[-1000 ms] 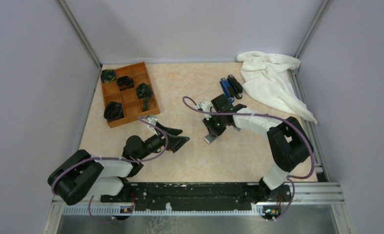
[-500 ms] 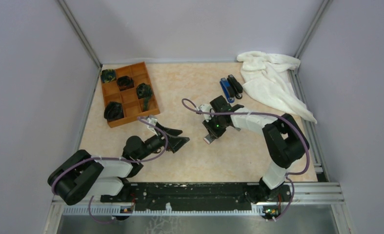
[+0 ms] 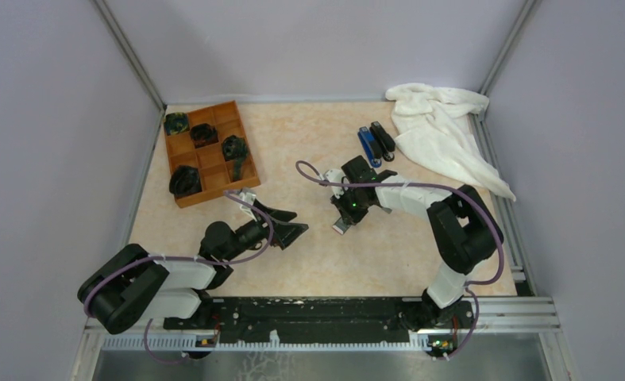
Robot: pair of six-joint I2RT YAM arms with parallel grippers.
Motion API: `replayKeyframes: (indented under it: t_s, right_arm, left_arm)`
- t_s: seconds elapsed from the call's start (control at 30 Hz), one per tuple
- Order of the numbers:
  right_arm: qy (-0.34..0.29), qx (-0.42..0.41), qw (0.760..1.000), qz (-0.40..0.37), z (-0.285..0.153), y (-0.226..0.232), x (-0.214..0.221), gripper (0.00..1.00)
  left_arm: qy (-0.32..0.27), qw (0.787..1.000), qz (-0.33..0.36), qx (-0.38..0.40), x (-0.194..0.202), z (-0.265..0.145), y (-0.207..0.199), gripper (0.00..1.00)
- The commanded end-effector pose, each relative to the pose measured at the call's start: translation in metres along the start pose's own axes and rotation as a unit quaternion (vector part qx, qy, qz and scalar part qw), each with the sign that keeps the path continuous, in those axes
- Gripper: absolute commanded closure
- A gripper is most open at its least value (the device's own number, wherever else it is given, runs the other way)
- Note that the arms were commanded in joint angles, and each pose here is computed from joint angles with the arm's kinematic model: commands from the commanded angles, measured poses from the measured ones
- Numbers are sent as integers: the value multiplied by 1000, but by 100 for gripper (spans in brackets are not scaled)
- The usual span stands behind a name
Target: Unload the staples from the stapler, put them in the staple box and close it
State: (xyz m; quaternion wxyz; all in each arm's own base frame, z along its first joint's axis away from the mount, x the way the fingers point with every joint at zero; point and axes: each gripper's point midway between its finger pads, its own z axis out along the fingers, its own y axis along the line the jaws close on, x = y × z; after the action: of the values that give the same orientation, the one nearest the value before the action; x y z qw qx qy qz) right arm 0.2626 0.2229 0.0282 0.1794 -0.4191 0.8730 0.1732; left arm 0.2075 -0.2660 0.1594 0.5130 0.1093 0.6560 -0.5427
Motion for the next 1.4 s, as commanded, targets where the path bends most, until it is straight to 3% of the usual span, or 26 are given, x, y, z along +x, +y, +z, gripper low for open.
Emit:
replayKeyframes:
  t_s: [0.0, 1.37]
  right_arm:
    - [-21, 13, 999, -21, -6, -1, -13, 100]
    - [-25, 15, 999, -37, -9, 4, -17, 100]
  left_arm:
    - [-13, 1000, 8, 12, -5, -1, -7, 7]
    - [-11, 1000, 7, 14, -5, 1, -7, 7]
